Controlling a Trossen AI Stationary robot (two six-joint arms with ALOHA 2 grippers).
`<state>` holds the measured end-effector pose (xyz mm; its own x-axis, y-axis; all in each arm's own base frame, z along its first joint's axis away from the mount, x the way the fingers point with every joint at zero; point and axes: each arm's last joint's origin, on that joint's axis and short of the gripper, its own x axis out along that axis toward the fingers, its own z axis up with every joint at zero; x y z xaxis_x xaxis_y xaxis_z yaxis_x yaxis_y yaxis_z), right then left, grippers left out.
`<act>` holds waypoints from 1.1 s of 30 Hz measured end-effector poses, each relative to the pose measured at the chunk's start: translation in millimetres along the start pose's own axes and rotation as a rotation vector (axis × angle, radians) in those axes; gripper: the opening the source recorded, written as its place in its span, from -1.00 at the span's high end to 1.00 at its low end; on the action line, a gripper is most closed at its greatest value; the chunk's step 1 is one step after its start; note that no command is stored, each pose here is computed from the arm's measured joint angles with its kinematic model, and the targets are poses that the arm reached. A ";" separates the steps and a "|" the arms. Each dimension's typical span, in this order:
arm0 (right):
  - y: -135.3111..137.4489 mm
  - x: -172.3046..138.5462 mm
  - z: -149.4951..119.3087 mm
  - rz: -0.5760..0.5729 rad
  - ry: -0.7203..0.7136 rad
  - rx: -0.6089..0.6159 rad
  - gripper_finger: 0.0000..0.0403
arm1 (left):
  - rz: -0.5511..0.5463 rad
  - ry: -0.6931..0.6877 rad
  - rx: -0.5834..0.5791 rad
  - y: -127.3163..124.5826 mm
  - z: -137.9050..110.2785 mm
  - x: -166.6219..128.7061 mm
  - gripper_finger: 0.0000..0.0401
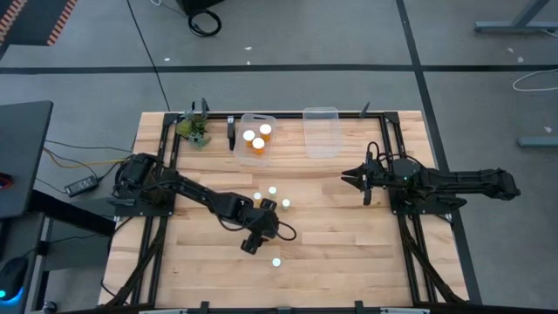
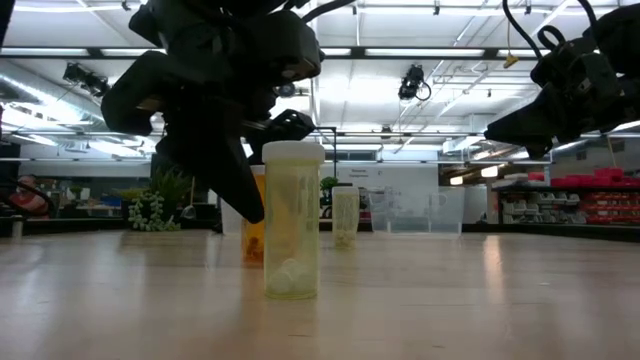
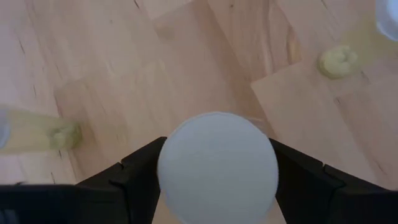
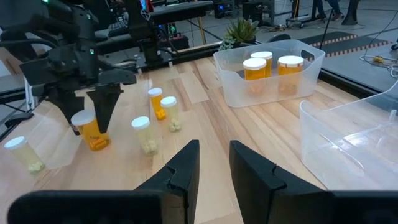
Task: Pick and place medicine bottles into bin by pill shape (circle, oval)
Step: Put the large orange pill bottle into the left transparent bin
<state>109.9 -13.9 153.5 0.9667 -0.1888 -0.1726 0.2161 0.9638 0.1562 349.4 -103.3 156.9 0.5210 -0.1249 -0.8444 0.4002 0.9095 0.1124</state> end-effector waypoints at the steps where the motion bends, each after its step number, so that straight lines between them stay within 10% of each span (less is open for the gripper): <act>1: 0.0 0.0 0.0 0.000 0.000 0.000 0.53 | 0.000 0.000 -0.001 0.0 0.0 0.0 -0.30; 33: 0.0 0.0 -0.1 0.000 0.001 0.000 0.53 | 0.043 0.070 -0.054 46.1 24.0 -49.4 -0.07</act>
<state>109.9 -13.9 153.5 0.9666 -0.1888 -0.1733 0.2163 0.9638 0.1561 360.2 -64.8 216.4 0.4819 -0.0587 -0.8743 0.3363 0.9338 0.1226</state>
